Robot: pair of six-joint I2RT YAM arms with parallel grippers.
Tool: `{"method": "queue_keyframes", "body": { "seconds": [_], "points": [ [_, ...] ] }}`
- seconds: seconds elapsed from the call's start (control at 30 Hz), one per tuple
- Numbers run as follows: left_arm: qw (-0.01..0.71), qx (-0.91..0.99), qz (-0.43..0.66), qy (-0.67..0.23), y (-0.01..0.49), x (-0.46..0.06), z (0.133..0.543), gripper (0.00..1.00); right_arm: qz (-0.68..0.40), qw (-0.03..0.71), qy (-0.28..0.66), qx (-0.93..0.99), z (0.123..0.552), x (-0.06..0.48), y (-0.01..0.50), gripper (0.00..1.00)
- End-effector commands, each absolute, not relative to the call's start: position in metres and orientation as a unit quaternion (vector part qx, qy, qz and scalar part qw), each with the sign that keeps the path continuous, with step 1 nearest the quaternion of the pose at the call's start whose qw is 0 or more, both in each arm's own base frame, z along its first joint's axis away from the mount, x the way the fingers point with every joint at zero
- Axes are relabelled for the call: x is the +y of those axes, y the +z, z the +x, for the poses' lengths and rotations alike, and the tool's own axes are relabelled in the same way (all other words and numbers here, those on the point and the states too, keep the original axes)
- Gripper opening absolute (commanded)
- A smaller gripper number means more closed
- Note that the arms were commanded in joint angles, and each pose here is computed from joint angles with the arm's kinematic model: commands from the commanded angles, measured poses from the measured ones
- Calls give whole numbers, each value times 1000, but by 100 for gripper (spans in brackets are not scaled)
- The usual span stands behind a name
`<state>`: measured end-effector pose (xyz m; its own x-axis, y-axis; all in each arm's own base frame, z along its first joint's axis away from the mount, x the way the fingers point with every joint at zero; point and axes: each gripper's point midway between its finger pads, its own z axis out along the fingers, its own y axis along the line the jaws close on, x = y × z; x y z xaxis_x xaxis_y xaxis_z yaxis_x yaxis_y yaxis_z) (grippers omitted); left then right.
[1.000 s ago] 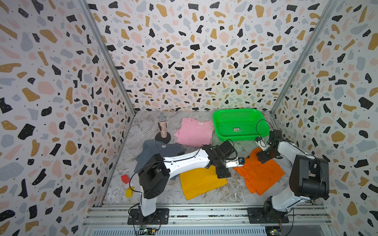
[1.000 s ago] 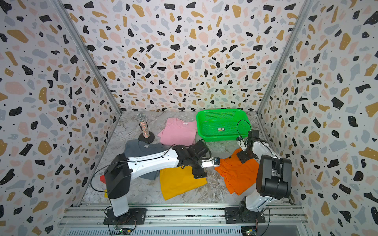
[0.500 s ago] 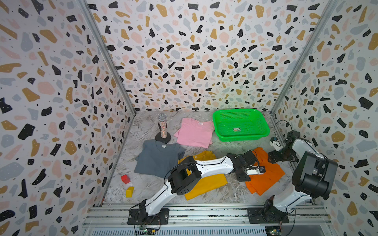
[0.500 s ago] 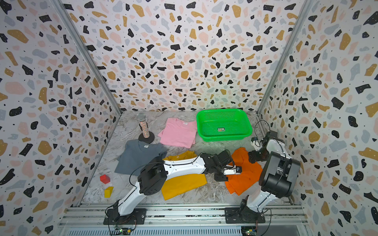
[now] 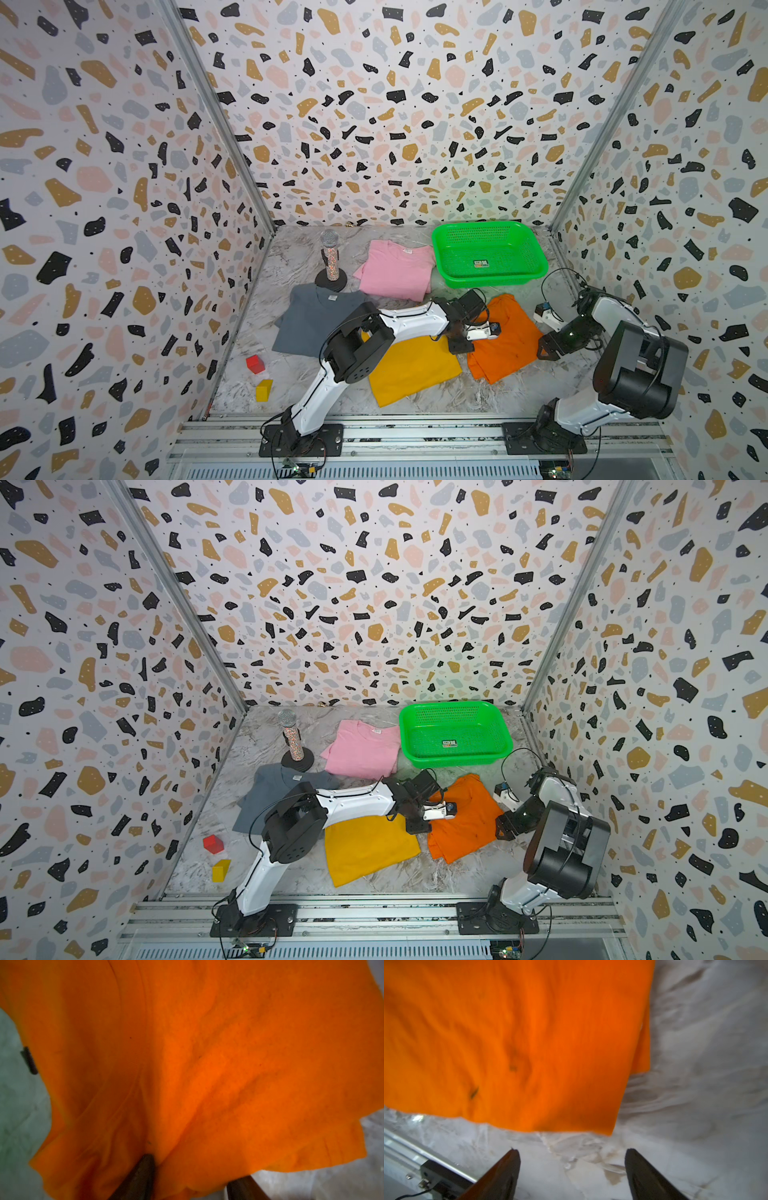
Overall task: Put the folded t-shirts into the basket
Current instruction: Adjust the T-shirt at the center of the board.
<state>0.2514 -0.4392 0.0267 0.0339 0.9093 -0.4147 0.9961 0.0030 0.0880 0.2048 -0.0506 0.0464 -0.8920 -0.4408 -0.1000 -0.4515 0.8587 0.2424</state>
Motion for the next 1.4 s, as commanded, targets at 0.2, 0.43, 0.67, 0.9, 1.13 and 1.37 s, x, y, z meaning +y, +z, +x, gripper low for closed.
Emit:
{"method": "queue_keyframes", "body": {
  "seconds": [0.2, 0.43, 0.67, 0.9, 1.13, 1.37],
  "points": [
    [169, 674, 701, -160, 76, -407, 231, 88, -224, 149, 176, 947, 225, -16, 101, 85],
    [202, 739, 626, -148, 89, -406, 252, 89, -269, 191, 93, 939, 287, -9, 77, 74],
    [218, 782, 566, -144, 90, -406, 276, 89, -313, 156, 50, 935, 287, -21, 43, 55],
    [199, 795, 553, -150, 90, -405, 283, 89, -369, 74, -34, 926, 232, -47, 0, 45],
    [176, 808, 540, -159, 81, -403, 276, 89, -369, 50, -42, 927, 176, -50, 9, 39],
    [193, 828, 501, -160, 80, -415, 292, 86, -349, 152, 122, 917, 197, 11, 67, 44]
  ]
}}
